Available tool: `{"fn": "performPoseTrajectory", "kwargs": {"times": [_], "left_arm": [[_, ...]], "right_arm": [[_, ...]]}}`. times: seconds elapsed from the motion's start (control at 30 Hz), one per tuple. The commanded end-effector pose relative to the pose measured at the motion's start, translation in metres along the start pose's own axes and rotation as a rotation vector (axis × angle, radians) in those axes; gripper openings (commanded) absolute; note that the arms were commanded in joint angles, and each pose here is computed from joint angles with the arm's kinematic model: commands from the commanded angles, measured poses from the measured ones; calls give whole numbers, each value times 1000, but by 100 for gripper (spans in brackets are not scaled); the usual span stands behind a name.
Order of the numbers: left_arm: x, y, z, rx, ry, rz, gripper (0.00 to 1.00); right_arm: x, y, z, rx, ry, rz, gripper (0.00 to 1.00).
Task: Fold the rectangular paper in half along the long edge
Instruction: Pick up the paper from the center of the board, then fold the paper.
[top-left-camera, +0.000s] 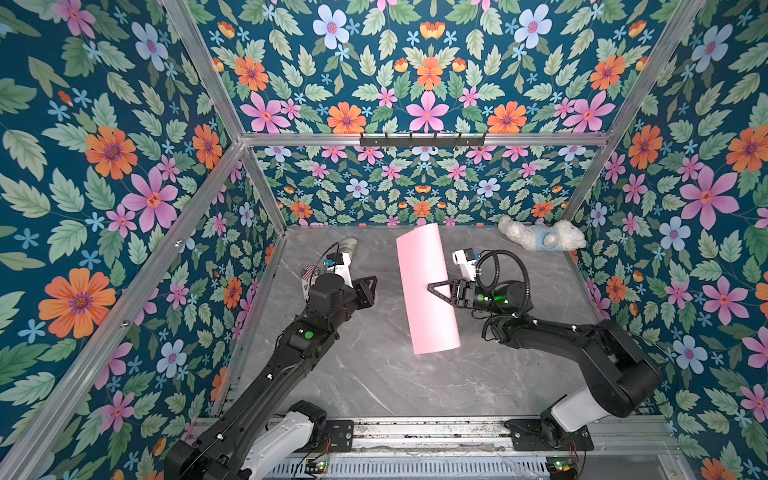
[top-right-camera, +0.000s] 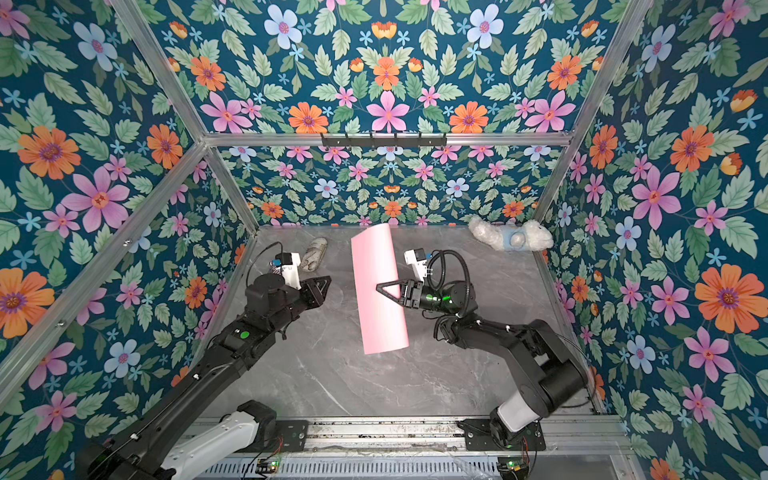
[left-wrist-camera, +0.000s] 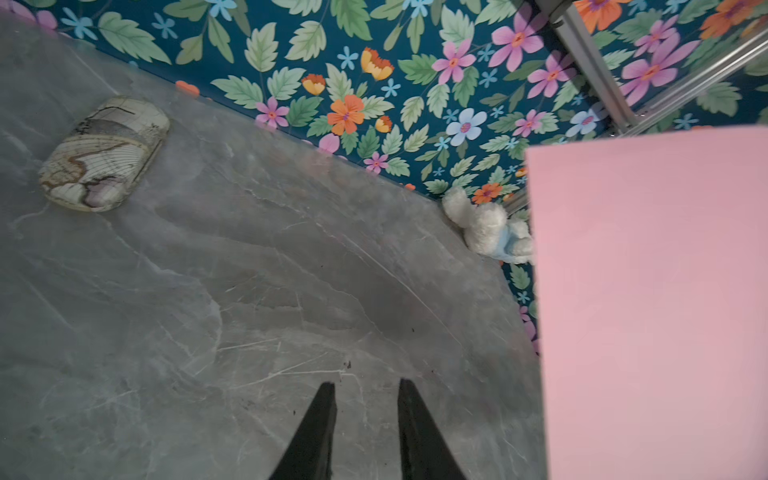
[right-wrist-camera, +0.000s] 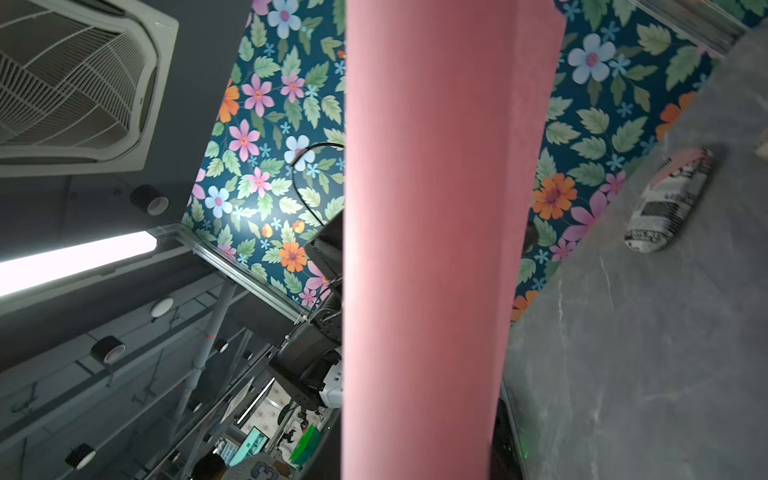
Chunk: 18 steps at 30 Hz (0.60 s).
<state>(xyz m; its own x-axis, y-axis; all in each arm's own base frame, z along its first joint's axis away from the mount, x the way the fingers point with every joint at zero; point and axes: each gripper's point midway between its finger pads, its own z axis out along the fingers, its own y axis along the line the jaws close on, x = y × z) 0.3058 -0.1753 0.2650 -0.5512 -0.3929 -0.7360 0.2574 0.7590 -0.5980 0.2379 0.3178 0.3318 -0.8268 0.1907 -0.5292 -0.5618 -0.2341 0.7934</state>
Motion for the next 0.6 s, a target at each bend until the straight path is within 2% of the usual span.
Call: {"fn": "performPoseTrajectory", "kwargs": {"times": [0.0, 0.07, 0.2, 0.37, 0.57], "left_arm": [[2, -33, 5, 185, 40, -34, 31], [6, -52, 11, 292, 61, -61, 34], [7, -88, 11, 402, 64, -40, 37], [-7, -130, -6, 524, 39, -20, 38], [-20, -160, -25, 610, 21, -11, 38]], "right_arm": [[-13, 16, 5, 36, -14, -11, 31], [-23, 35, 9, 20, -27, -32, 31], [-36, 60, 14, 4, -41, -53, 31], [-48, 67, 16, 51, -63, -68, 32], [-56, 68, 15, 113, -84, -87, 32]]}}
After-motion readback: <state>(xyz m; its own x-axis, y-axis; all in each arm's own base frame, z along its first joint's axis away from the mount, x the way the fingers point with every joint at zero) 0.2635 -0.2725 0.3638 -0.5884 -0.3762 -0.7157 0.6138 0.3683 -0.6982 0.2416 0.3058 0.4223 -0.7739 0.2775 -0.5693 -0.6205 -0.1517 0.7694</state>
